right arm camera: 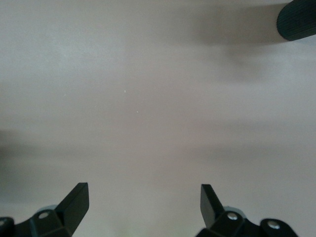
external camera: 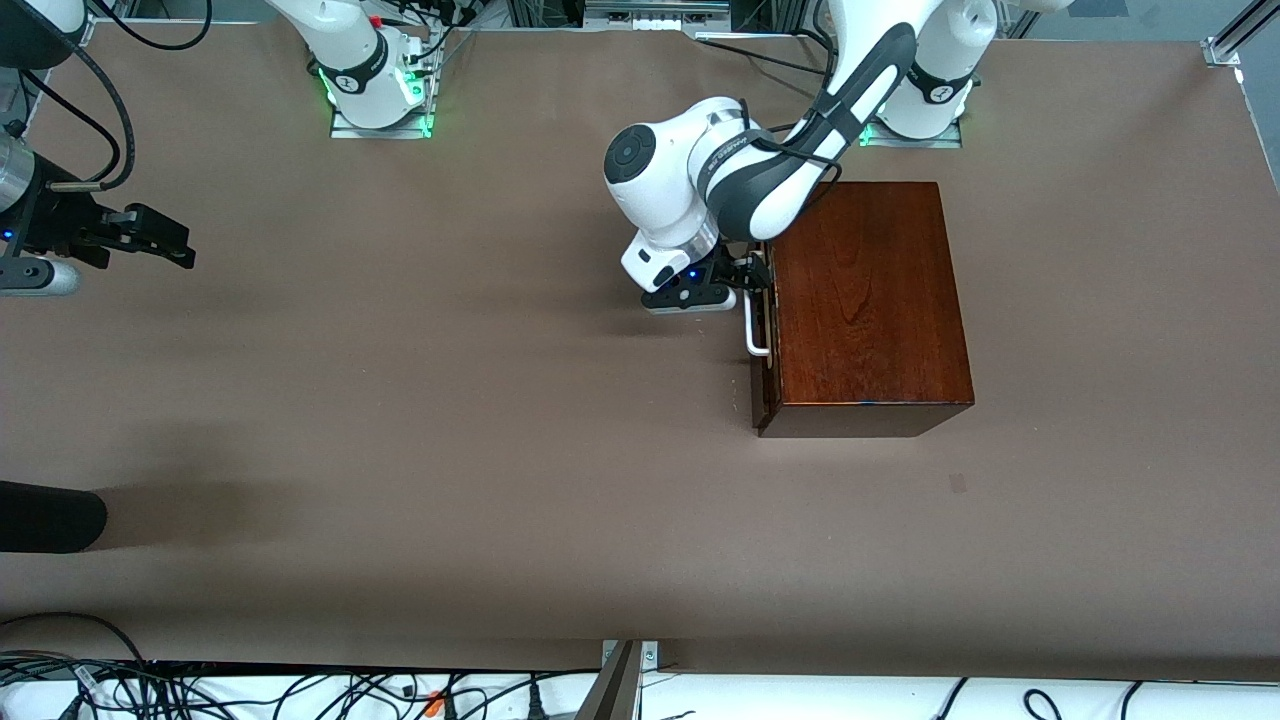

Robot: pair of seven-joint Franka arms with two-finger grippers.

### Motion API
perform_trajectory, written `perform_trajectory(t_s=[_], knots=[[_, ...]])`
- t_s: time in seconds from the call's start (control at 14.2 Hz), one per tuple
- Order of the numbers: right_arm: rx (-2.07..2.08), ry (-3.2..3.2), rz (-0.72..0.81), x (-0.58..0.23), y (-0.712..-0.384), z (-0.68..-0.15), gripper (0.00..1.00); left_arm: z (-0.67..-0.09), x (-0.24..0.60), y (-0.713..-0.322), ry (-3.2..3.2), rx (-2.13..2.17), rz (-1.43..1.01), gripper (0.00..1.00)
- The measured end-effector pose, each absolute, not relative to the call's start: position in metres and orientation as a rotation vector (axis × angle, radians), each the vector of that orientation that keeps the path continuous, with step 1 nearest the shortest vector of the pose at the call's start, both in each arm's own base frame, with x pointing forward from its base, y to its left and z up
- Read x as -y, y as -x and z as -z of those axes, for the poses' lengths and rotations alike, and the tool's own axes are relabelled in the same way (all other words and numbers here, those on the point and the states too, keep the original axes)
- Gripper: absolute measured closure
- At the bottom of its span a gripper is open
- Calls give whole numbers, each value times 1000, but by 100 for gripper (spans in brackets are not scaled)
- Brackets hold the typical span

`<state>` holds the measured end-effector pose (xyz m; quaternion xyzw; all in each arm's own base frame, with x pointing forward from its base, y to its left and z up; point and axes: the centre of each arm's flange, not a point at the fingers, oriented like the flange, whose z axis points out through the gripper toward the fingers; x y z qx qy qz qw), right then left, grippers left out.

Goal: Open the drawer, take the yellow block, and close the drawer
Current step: 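Pull the drawer handle outward with the left gripper to open it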

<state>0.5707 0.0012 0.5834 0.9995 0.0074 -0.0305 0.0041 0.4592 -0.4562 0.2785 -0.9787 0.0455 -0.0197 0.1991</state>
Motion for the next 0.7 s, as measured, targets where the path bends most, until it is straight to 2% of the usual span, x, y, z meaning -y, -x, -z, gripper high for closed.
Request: perform_trajectory(t_s=[0.7], knots=[[-23,-3132,95,-1,-571,-583,0,-287,472,-467,2920,18,65,0]])
